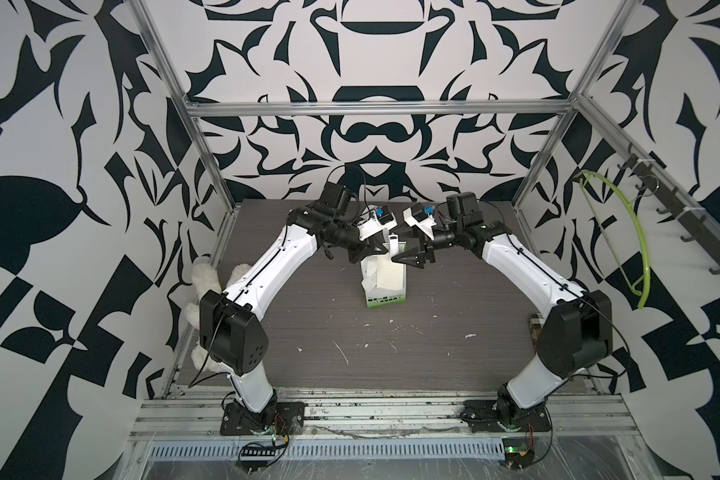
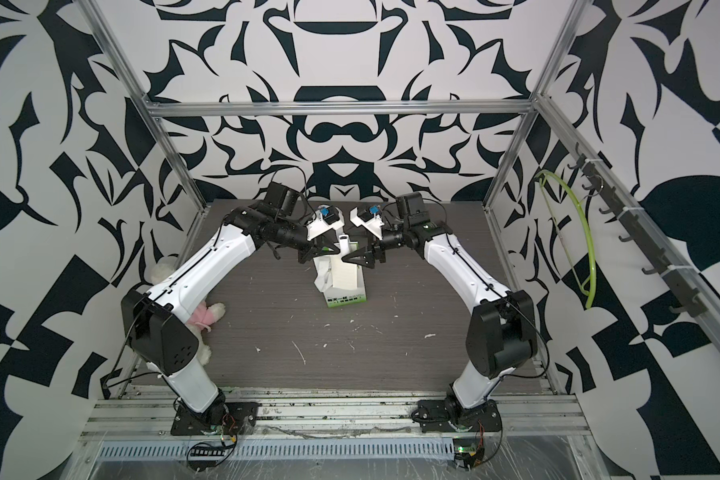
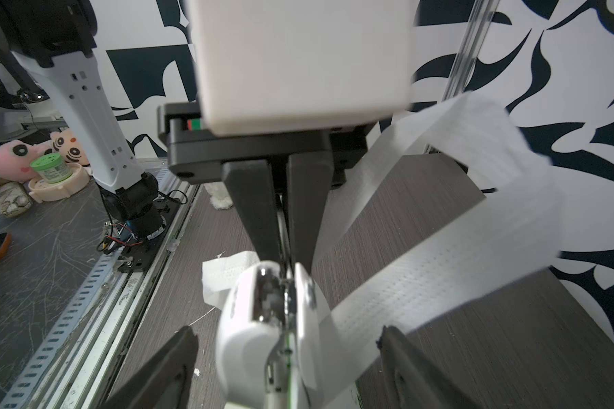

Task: Staple the receipts to the bags
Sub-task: Staple the receipt to the takeout bag.

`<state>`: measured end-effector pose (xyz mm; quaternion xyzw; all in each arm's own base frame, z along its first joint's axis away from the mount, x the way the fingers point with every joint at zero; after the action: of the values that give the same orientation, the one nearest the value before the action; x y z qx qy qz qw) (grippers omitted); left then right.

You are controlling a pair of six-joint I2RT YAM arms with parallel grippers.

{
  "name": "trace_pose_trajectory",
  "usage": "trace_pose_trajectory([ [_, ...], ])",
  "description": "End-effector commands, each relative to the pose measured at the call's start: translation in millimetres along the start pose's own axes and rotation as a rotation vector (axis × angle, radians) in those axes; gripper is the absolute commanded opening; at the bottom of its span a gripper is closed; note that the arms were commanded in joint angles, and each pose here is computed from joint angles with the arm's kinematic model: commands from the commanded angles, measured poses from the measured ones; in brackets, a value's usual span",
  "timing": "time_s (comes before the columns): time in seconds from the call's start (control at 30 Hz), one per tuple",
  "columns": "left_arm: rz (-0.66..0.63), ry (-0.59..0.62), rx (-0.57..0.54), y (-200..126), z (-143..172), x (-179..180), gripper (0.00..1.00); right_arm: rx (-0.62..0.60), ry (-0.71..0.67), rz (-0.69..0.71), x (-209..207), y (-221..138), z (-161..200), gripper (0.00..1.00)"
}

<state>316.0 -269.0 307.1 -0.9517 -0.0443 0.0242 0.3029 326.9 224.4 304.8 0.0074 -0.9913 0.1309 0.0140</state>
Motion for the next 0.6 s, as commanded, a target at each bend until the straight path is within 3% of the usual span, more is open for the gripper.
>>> trace_pose_trajectory([
  [0.0,0.009,-0.016,-0.003,0.7,-2.5,2.9,0.0,-0.024,-0.056,-0.005,3.7,-0.8,-20.1,0.79],
  [0.43,-0.009,-0.024,0.007,-0.8,-2.0,3.8,0.0,-0.004,-0.032,-0.004,0.6,3.0,-13.4,0.6],
  [0.57,-0.015,-0.023,0.009,-1.3,-2.7,3.8,0.0,0.003,-0.028,-0.003,-0.6,4.0,-10.6,0.62],
])
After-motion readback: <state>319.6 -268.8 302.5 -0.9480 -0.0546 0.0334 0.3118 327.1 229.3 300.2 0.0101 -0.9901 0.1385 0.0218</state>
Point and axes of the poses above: each gripper's point midway between its finger pads, its own y axis out along the fingers, its own x axis along the line the jaws close on, z = x × y, the point moved 6 cm from there along -y, back along the fingers
